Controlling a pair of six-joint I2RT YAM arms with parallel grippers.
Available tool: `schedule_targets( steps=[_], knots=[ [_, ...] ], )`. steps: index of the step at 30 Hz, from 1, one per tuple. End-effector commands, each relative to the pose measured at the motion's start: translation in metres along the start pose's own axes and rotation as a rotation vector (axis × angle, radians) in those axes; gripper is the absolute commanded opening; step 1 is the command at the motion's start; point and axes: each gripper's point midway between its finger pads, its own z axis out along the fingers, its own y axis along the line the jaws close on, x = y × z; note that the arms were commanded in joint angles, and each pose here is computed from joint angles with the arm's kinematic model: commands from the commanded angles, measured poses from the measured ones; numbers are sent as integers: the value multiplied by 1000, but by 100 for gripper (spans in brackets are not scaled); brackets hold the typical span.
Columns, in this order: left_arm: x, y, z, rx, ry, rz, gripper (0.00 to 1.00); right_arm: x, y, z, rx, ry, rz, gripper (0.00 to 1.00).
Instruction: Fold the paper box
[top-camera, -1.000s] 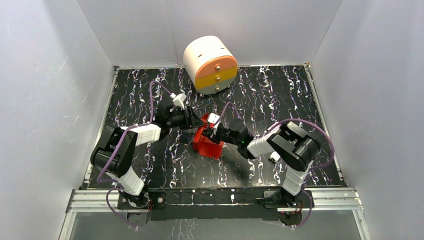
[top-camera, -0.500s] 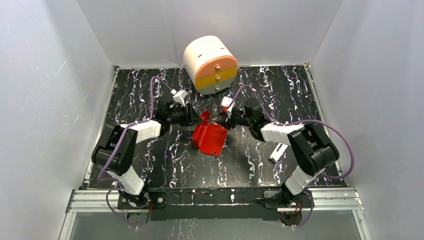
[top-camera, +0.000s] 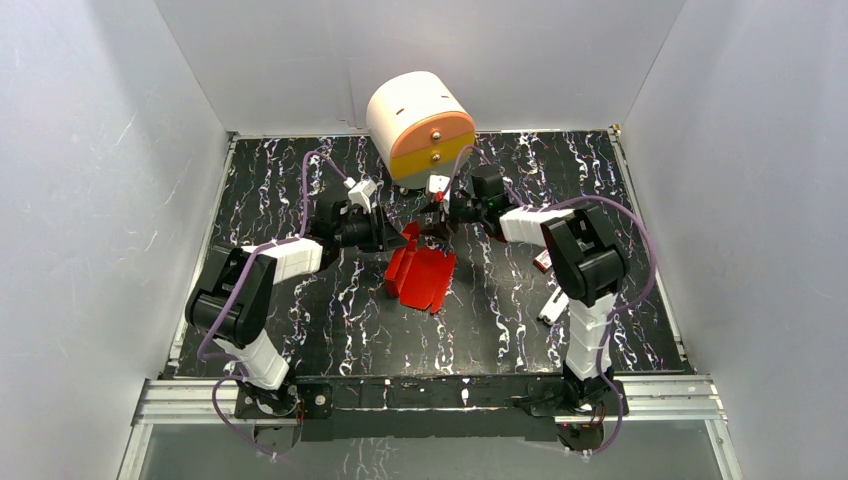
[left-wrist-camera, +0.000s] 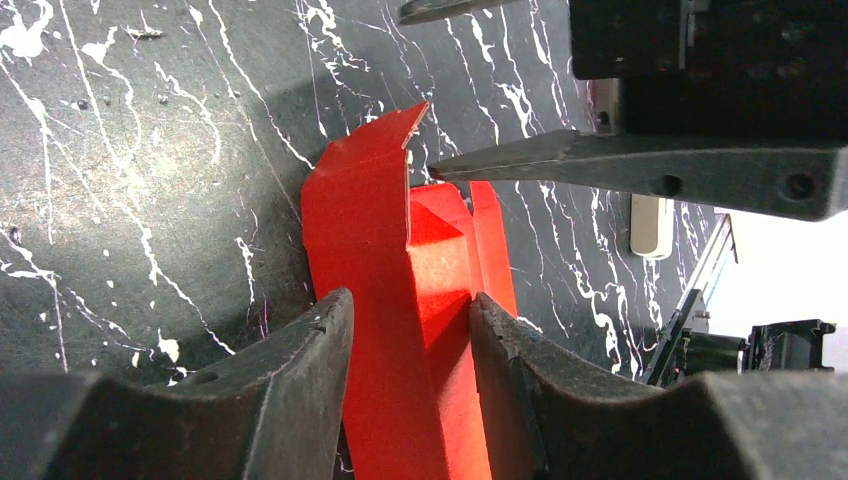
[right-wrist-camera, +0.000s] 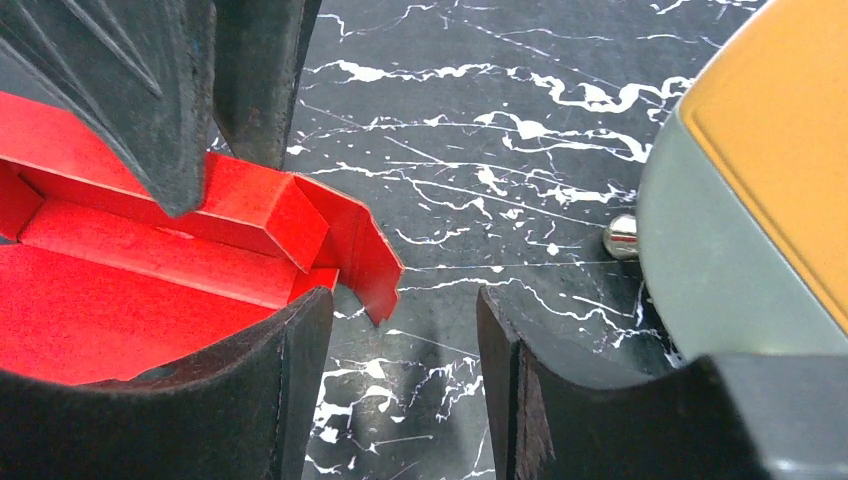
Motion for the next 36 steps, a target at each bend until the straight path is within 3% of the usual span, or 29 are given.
schedule_targets(
  steps=[1,9,18,27,36],
  knots=[
    [7,6,0,-13,41,7,43,-9,2,9,-105,-54,-35,62],
    [7,3,-1,1,43,11,42,-8,5,17,-172,-81,-10,45],
    [9,4,-2,-8,44,7,41,-6,19,9,-178,-73,7,2],
    [10,6,-2,-16,40,3,39,-9,30,-14,1,-20,44,0],
    [19,-1,0,6,49,11,36,-13,43,-21,278,43,188,0]
  ],
)
